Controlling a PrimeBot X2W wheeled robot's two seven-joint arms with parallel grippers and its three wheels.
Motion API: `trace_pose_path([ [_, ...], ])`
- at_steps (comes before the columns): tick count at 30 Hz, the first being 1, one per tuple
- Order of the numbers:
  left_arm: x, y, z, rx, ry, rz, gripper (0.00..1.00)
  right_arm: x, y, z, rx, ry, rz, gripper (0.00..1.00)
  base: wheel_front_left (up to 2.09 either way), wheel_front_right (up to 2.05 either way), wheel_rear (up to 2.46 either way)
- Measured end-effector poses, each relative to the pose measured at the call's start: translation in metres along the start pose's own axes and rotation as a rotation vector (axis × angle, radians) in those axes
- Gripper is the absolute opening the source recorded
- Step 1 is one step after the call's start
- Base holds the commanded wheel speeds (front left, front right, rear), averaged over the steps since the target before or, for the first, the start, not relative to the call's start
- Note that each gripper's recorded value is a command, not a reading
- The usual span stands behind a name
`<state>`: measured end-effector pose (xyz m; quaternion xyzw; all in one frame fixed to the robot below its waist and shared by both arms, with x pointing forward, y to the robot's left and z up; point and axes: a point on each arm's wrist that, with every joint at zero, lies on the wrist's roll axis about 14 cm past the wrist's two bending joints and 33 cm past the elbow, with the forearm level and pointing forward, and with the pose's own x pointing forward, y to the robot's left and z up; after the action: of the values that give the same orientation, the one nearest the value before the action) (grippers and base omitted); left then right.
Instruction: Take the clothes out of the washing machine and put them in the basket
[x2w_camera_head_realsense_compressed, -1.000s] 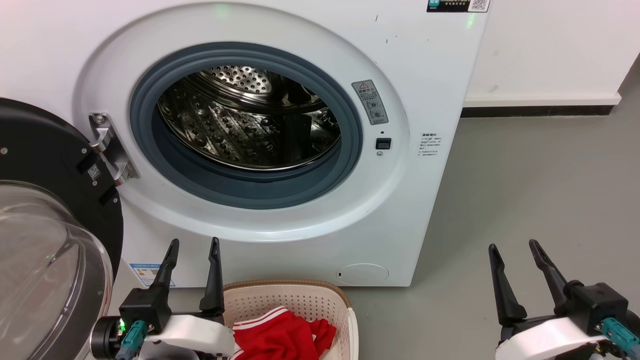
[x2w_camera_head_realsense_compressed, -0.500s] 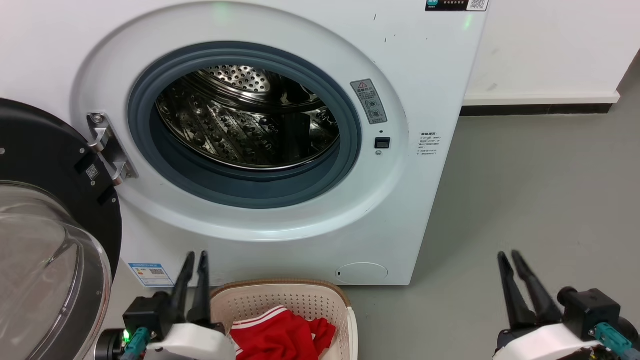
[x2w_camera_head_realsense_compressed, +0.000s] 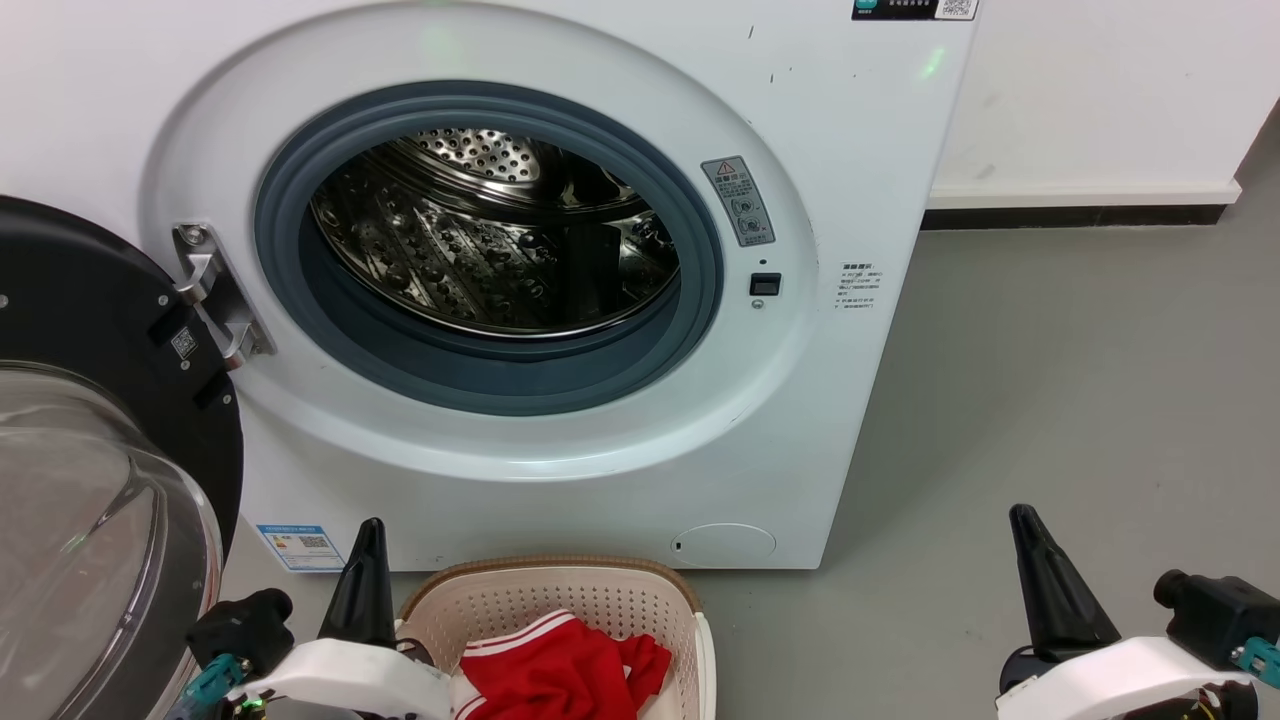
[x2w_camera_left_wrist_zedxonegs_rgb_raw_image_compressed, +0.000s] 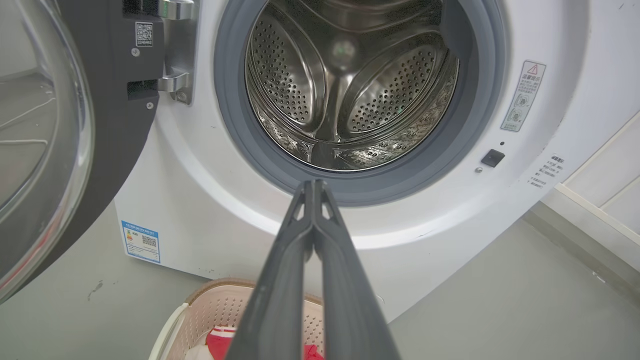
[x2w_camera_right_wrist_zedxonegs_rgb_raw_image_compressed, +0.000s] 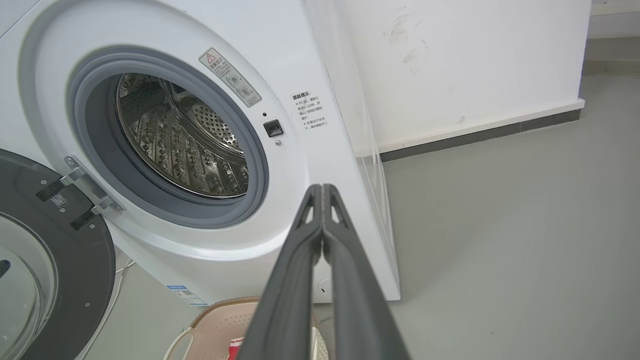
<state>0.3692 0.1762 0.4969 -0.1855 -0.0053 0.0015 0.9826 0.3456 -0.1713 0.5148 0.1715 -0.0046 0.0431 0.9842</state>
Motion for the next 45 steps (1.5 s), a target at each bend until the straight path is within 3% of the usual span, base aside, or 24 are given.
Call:
trace_pose_path([
  [18, 0.004, 0.009, -0.001, -0.303, 0.030, 0.045, 0.00, 0.009, -0.009, 0.000, 0.309, -0.004, -0.027, 0.00, 0.00, 0.00, 0.00],
  [45, 0.010, 0.016, 0.001, -0.643, 0.046, 0.067, 0.00, 0.019, -0.020, -0.002, 0.658, -0.010, -0.060, 0.00, 0.00, 0.00, 0.00],
])
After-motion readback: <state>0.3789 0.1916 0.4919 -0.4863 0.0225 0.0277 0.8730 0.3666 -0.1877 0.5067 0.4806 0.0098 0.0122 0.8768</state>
